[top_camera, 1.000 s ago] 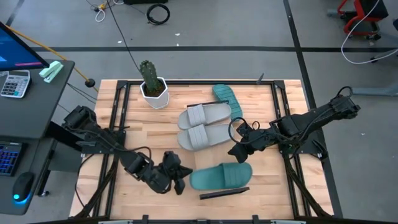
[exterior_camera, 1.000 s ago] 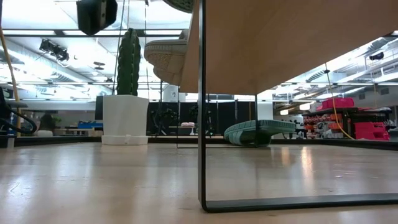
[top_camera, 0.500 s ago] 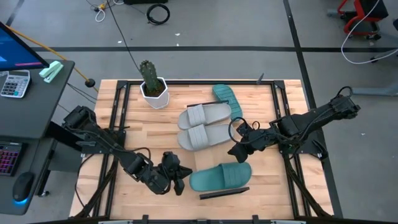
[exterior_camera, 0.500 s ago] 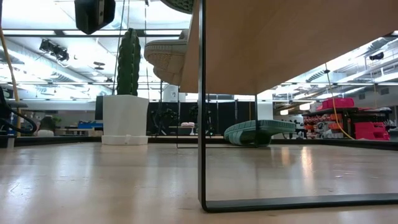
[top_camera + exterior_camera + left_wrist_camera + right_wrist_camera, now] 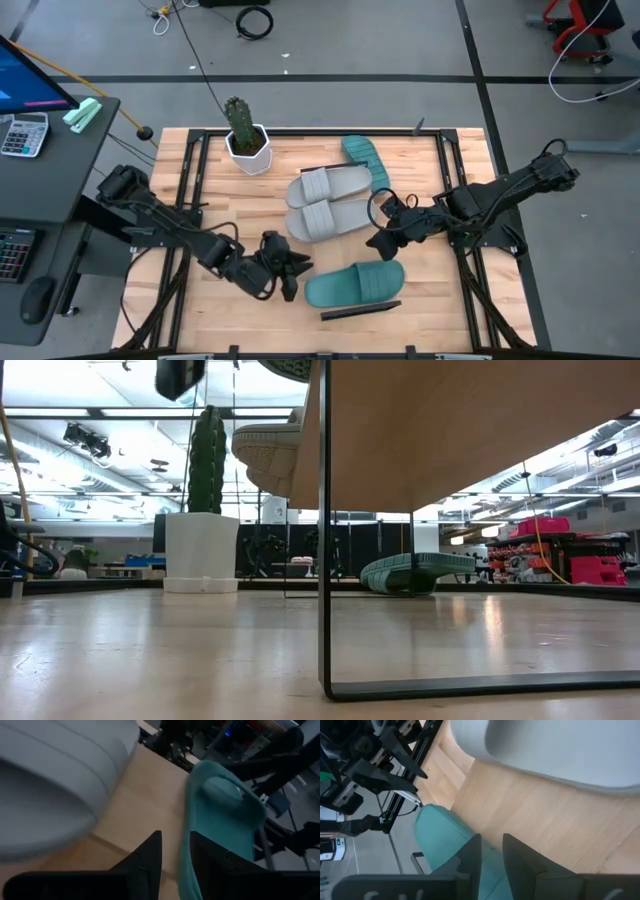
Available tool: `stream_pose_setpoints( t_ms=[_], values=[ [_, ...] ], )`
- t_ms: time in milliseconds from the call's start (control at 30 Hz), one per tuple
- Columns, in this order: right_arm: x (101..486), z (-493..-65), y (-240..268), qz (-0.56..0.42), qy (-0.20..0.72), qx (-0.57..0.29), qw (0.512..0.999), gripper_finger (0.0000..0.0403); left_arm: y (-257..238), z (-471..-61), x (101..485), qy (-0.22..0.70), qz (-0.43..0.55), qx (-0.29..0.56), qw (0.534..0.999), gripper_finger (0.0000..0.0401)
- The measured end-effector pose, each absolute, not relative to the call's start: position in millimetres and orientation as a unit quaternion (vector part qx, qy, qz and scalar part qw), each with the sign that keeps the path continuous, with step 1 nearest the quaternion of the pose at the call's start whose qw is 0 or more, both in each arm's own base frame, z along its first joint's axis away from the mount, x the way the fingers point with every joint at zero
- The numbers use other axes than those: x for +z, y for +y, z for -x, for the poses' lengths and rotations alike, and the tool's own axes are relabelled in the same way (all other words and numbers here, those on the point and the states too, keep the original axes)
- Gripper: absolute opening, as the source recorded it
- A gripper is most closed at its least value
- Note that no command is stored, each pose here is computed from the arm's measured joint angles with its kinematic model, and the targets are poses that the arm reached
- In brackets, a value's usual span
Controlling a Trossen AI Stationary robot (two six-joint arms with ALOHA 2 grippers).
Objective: Pick and place slides into the shelf
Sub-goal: Put the green slipper on the shelf
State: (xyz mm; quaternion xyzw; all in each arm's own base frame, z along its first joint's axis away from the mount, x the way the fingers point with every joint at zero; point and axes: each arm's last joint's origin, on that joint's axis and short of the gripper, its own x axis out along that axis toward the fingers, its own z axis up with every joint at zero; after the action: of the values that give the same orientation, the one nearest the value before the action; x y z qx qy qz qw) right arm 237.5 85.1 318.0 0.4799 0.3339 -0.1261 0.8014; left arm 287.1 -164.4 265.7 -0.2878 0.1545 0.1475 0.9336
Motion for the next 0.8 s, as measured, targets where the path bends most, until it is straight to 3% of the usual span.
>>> stream_pose_setpoints(
  t_ms=[400, 800],
  values=[
    [319, -226, 66, -0.452, 0.346, -0.171, 0.804, 0.0085, -128, -322, 300, 0.037, 0.282, 0.035, 0.958, 0.011],
    [326, -175, 35, -0.4, 0.359, -0.294, 0.791, 0.0085, -99, -339, 308, -0.01, 0.304, -0.034, 0.952, 0.011]
  ],
)
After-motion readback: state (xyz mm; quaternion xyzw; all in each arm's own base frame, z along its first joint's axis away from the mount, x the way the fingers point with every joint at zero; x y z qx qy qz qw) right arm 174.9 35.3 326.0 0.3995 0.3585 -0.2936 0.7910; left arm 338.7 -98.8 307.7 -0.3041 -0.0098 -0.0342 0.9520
